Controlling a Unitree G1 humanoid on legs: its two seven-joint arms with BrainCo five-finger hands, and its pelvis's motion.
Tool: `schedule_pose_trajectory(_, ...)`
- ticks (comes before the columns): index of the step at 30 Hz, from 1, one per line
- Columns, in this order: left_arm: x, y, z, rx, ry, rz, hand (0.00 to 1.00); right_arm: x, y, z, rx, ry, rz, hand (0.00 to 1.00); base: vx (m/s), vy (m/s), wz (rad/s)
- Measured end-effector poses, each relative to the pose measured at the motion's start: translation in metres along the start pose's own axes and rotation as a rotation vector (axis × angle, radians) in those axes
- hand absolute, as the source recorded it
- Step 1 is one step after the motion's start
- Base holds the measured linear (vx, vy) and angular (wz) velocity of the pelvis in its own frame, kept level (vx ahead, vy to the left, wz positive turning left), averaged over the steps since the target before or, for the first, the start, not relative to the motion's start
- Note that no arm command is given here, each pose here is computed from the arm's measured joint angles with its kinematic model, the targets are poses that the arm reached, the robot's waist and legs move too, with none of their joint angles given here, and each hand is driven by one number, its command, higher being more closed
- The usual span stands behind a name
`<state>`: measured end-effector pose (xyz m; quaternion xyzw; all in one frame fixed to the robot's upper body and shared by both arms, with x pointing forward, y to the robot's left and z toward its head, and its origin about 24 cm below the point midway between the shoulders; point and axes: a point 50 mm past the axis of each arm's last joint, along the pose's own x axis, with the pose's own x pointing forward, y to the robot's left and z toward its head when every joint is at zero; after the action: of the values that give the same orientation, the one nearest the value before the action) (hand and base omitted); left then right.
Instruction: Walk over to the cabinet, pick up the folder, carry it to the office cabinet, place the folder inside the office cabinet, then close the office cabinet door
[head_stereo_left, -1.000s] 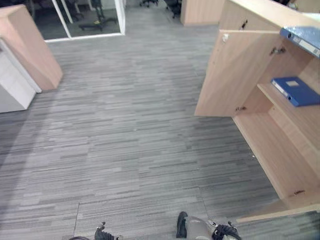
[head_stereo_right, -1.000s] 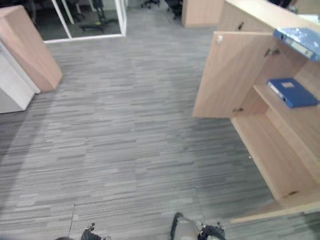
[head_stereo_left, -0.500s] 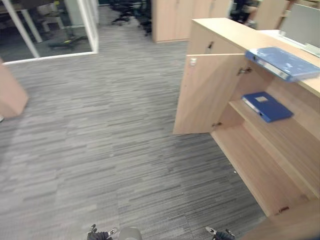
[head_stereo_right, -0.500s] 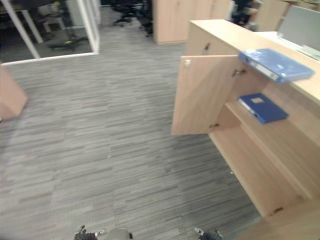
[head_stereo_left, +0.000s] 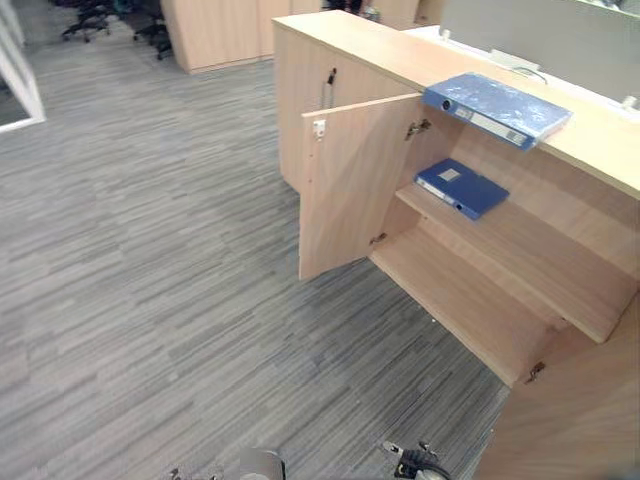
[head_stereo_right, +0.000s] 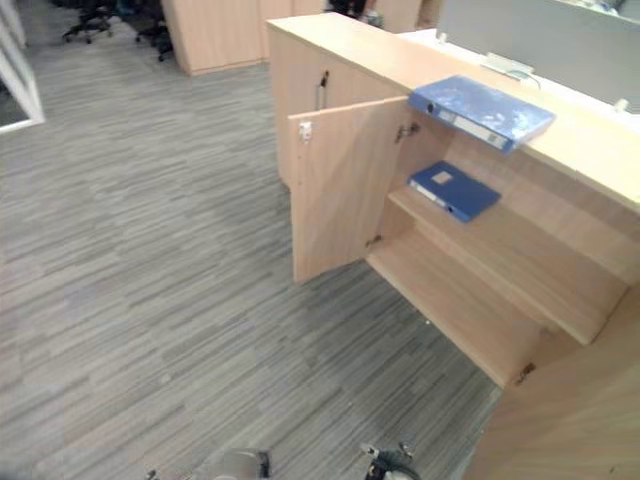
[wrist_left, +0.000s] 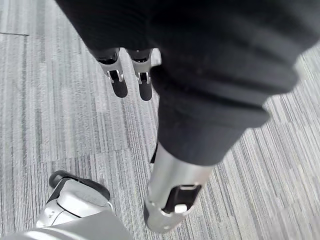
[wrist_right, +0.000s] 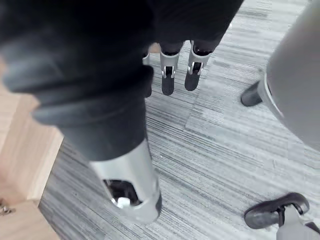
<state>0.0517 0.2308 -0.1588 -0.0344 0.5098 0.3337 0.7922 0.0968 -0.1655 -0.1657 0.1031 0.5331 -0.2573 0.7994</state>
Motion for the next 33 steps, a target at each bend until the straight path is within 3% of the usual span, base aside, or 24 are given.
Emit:
schedule_pose_trajectory(5,0.001,-0.001,0.003,0.084,-0.017,-0.03,0.0,0.002,-0.011,0.004,0.046,0.003,-0.023,0.0,0.19,0.092,-0.37)
schedule_pose_trajectory(12,0.0,-0.009,0.011,0.065,-0.043,-0.044,0.0,0.003,-0.016,0.018,0.052,-0.078,-0.028,0.0,0.14,-0.104,-0.14)
schedule_pose_trajectory(17,-0.005,-0.029,0.005,-0.077,0.009,-0.067,0.0,0.005,-0.031,0.026,0.039,-0.105,-0.062,0.0,0.3,-0.217,-0.08)
schedule_pose_trajectory(21,-0.007,-0.049,0.015,-0.091,-0.009,-0.113,0.0,0.004,-0.039,0.013,0.033,-0.067,-0.083,0.0,0.23,-0.184,-0.13)
schedule_pose_trajectory(24,-0.007,-0.049,0.017,-0.097,-0.014,-0.112,0.0,0.004,-0.038,0.009,0.038,-0.055,-0.083,0.0,0.15,-0.107,0.08)
schedule_pose_trajectory(29,-0.007,-0.032,0.018,-0.22,-0.032,-0.057,0.0,0.002,-0.039,0.005,0.016,-0.055,-0.073,0.0,0.2,-0.078,-0.31)
schedule_pose_trajectory(33,-0.009,-0.036,0.028,-0.185,-0.093,-0.092,0.0,0.003,-0.024,0.015,-0.021,-0.08,-0.038,0.0,0.29,0.143,-1.3)
